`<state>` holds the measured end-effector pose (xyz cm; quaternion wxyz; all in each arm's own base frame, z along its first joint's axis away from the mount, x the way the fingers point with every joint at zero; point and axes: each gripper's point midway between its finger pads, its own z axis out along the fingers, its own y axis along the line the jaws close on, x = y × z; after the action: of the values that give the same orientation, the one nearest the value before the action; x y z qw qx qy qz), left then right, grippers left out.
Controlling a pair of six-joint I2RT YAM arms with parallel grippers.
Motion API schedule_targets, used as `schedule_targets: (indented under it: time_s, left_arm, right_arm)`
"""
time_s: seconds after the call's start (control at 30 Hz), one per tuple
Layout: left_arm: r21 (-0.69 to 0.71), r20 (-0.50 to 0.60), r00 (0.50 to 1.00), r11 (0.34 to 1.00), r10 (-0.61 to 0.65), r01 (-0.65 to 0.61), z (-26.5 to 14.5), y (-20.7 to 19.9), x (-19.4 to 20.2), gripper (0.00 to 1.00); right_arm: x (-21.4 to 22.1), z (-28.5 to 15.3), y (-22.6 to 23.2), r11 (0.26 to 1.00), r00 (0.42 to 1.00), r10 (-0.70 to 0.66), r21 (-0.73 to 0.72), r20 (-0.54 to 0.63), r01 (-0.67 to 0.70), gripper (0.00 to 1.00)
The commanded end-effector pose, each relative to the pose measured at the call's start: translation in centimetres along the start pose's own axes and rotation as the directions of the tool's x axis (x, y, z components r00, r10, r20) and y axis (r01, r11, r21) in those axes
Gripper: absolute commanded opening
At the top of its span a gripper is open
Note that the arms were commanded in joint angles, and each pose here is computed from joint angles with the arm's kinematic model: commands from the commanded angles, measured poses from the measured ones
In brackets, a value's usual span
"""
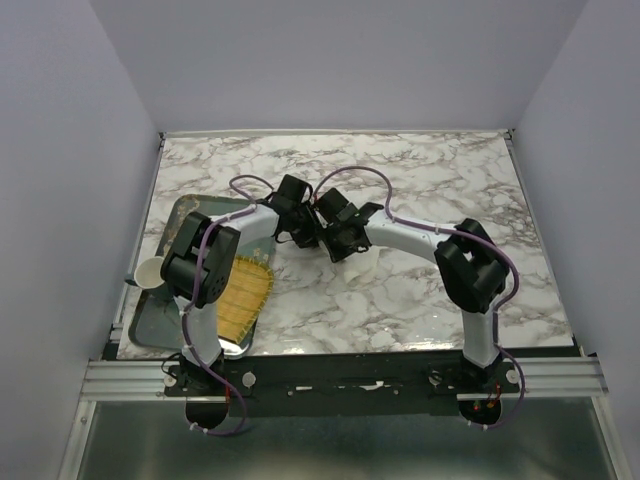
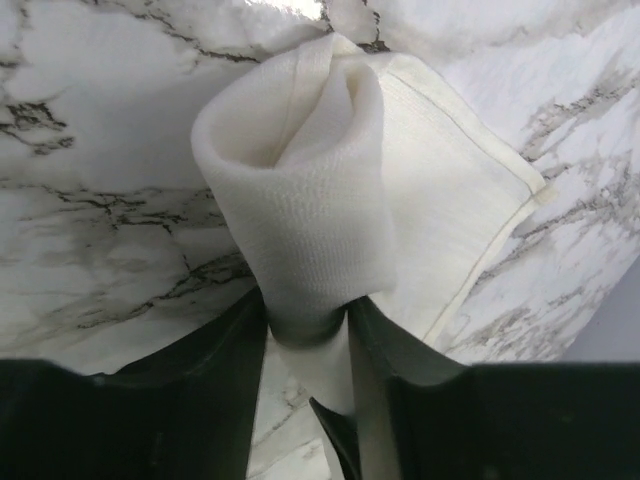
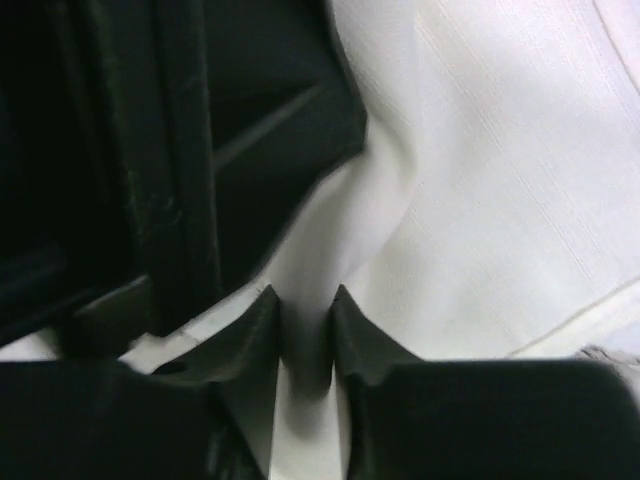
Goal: Fold the napkin, place the utensils inside, and roll it up
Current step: Roll the napkin with the utensil
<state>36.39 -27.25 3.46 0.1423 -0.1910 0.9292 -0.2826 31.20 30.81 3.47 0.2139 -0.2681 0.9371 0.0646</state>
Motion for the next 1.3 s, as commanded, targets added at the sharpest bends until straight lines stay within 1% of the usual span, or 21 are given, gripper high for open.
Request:
schedule_targets:
  time_s: [0.0, 0.07, 0.1, 0.13, 0.17, 0.2, 0.27, 0.3, 0.37, 0.4, 0.5, 0.63, 0.83, 0.93, 0.97, 1.07, 1.1, 1.17, 1.2, 1.23, 1.27]
  left_arm:
    - [-0.023, 0.024, 0.999, 0.999, 0.044, -0.043, -1.9, 0.9, 0.4, 0.52]
    - [-0.014, 0.064, 0.996, 0.998, 0.063, -0.063, -3.0, 0.7, -0.4, 0.58]
    - [-0.020, 0.075, 0.995, 0.998, 0.067, -0.065, -3.3, 1.1, -0.5, 0.60]
    - [-0.012, 0.095, 0.992, 0.997, 0.077, -0.076, -4.0, 0.8, -0.8, 0.61]
    - [-0.018, 0.110, 0.989, 0.995, 0.103, -0.102, -4.3, 0.9, -1.1, 0.64]
    - [-0.019, 0.111, 0.987, 0.993, 0.115, -0.114, -4.6, 0.8, -1.0, 0.65]
    - [-0.017, 0.108, 0.986, 0.992, 0.126, -0.125, -5.1, 0.7, -0.9, 0.66]
    - [-0.019, 0.099, 0.988, 0.993, 0.117, -0.115, -5.0, 1.0, -0.5, 0.66]
    - [-0.008, 0.095, 0.989, 0.994, 0.111, -0.110, -4.8, 1.0, -0.2, 0.67]
    - [0.003, 0.087, 0.991, 0.994, 0.106, -0.107, -4.6, 0.8, 0.0, 0.67]
    - [0.027, 0.057, 0.993, 0.994, 0.100, -0.102, -3.5, -0.1, 0.2, 0.67]
    - [0.032, 0.048, 0.993, 0.993, 0.112, -0.113, -2.1, -1.1, 0.1, 0.68]
    - [0.008, 0.035, 0.995, 0.996, 0.091, -0.091, -0.5, -0.9, 0.2, 0.67]
    - [-0.035, 0.023, 0.998, 0.998, 0.059, -0.058, 0.4, 0.1, 0.3, 0.63]
    - [-0.041, 0.023, 0.999, 0.998, 0.048, -0.047, 0.5, 0.3, 0.2, 0.61]
    - [-0.051, 0.025, 0.999, 0.998, 0.029, -0.028, 0.8, 0.7, 0.3, 0.57]
    - [-0.055, 0.021, 0.999, 0.998, 0.028, -0.027, 0.8, 0.9, 0.5, 0.57]
    - [-0.055, 0.023, 0.999, 0.998, 0.028, -0.027, 0.7, 1.0, 0.5, 0.57]
    - [-0.056, 0.022, 0.999, 0.998, 0.028, -0.027, 0.7, 1.0, 0.5, 0.57]
    - [-0.055, 0.021, 0.999, 0.998, 0.028, -0.027, 0.7, 1.1, 0.6, 0.57]
    - [-0.053, 0.017, 0.999, 0.998, 0.027, -0.026, 0.7, 1.0, 0.7, 0.56]
  right_arm:
    - [1.8, 2.1, -0.2, 0.985, 0.995, 0.091, -0.146, -0.030, -0.094, 0.26]
    - [2.4, 2.0, -1.1, 0.975, 0.993, 0.116, -0.188, -0.033, -0.120, 0.23]
    - [2.1, 1.9, -0.2, 0.954, 0.993, 0.113, -0.277, -0.021, -0.114, 0.23]
    - [2.2, 1.9, -0.2, 0.938, 0.991, 0.127, -0.321, -0.031, -0.130, 0.23]
    - [2.3, 2.1, -1.3, 0.915, 0.985, 0.164, -0.366, -0.048, -0.170, 0.23]
    - [2.2, 1.5, -0.1, 0.854, 0.983, 0.171, -0.487, -0.067, -0.182, 0.22]
    - [2.6, 1.9, -1.0, 0.795, 0.972, 0.209, -0.562, -0.104, -0.230, 0.21]
    - [2.7, 1.4, -0.5, 0.741, 0.972, 0.205, -0.629, -0.119, -0.234, 0.21]
    - [3.0, 1.8, -1.0, 0.687, 0.962, 0.229, -0.675, -0.149, -0.268, 0.21]
    - [2.9, 1.1, -0.5, 0.629, 0.960, 0.231, -0.729, -0.156, -0.269, 0.21]
    - [3.0, 0.7, -0.3, 0.526, 0.953, 0.236, -0.800, -0.188, -0.288, 0.21]
    - [2.8, 0.8, -0.1, 0.472, 0.954, 0.226, -0.834, -0.197, -0.285, 0.23]
    - [3.0, 1.2, 0.0, 0.464, 0.952, 0.217, -0.835, -0.217, -0.296, 0.27]
    - [2.9, 1.3, -0.3, 0.489, 0.953, 0.215, -0.821, -0.213, -0.293, 0.30]
    - [2.8, 1.3, -0.5, 0.508, 0.955, 0.212, -0.811, -0.208, -0.289, 0.30]
    - [2.7, 1.3, -1.8, 0.615, 0.957, 0.203, -0.734, -0.205, -0.288, 0.32]
    - [3.2, 1.5, -2.6, 0.676, 0.954, 0.203, -0.674, -0.220, -0.299, 0.35]
    - [2.9, 0.7, -3.4, 0.729, 0.959, 0.201, -0.623, -0.201, -0.283, 0.43]
    - [2.5, -0.1, -4.3, 0.782, 0.962, 0.205, -0.562, -0.178, -0.271, 0.46]
    - [2.2, -0.7, -4.5, 0.801, 0.963, 0.212, -0.535, -0.166, -0.268, 0.52]
    - [2.1, -1.2, -4.6, 0.818, 0.966, 0.207, -0.514, -0.155, -0.258, 0.54]
